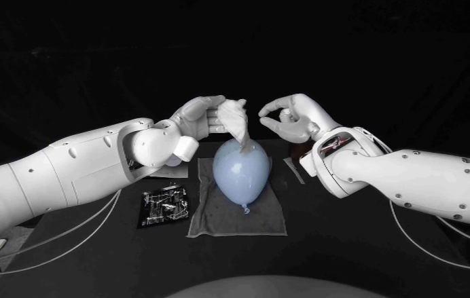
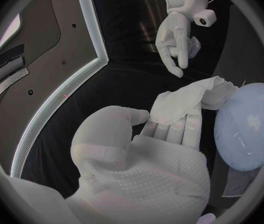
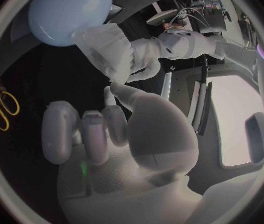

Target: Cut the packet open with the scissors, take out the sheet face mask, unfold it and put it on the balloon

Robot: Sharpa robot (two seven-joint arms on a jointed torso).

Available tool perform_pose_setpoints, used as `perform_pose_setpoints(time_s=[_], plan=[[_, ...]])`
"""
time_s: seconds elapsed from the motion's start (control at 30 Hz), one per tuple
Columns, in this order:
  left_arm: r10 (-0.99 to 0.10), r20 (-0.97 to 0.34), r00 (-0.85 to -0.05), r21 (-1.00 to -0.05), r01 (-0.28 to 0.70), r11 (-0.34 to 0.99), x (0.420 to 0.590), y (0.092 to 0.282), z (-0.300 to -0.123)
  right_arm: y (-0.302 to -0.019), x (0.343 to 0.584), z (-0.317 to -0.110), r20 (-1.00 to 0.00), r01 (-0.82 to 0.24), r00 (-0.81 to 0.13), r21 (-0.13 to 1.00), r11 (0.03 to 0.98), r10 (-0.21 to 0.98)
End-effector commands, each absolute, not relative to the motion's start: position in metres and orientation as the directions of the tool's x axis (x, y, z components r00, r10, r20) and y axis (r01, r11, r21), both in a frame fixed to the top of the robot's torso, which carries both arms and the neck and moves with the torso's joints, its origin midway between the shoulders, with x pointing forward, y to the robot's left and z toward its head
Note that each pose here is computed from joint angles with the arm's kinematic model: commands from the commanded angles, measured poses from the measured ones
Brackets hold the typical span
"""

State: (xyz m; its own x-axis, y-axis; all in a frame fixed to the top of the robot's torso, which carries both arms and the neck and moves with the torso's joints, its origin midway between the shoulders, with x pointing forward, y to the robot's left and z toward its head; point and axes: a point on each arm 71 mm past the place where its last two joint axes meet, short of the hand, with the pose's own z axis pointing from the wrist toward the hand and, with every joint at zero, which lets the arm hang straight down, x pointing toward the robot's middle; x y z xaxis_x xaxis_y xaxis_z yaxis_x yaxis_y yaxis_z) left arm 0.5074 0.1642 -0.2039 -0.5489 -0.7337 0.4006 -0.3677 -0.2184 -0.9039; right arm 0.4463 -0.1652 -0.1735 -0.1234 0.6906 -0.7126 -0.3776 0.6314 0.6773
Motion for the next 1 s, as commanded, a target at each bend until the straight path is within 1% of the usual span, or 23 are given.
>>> perform_pose_setpoints(time_s=[0.03,0.23,0.47,0.73,1.0], plan=[[-0.735,0.419,-0.533,-0.897,-0.368,-0.245,0.508,0.163,-0.202,-0.152,0.440,-0.158,-0.789,-0.582,-0.031,0.514,0.630,0.614],[-0.736,0.422,-0.530,-0.895,-0.371,-0.246,0.507,0.163,-0.202,-0.142,0.441,-0.150,-0.803,-0.624,0.010,0.461,0.631,0.596],[-0.732,0.424,-0.533,-0.894,-0.374,-0.246,0.506,0.162,-0.201,-0.128,0.443,-0.149,-0.821,-0.651,0.030,0.417,0.634,0.570],[-0.727,0.427,-0.538,-0.893,-0.376,-0.246,0.504,0.160,-0.201,-0.118,0.446,-0.149,-0.838,-0.661,0.064,0.370,0.652,0.541],[-0.722,0.429,-0.543,-0.892,-0.379,-0.245,0.503,0.157,-0.201,-0.113,0.451,-0.152,-0.870,-0.649,0.098,0.313,0.693,0.484]])
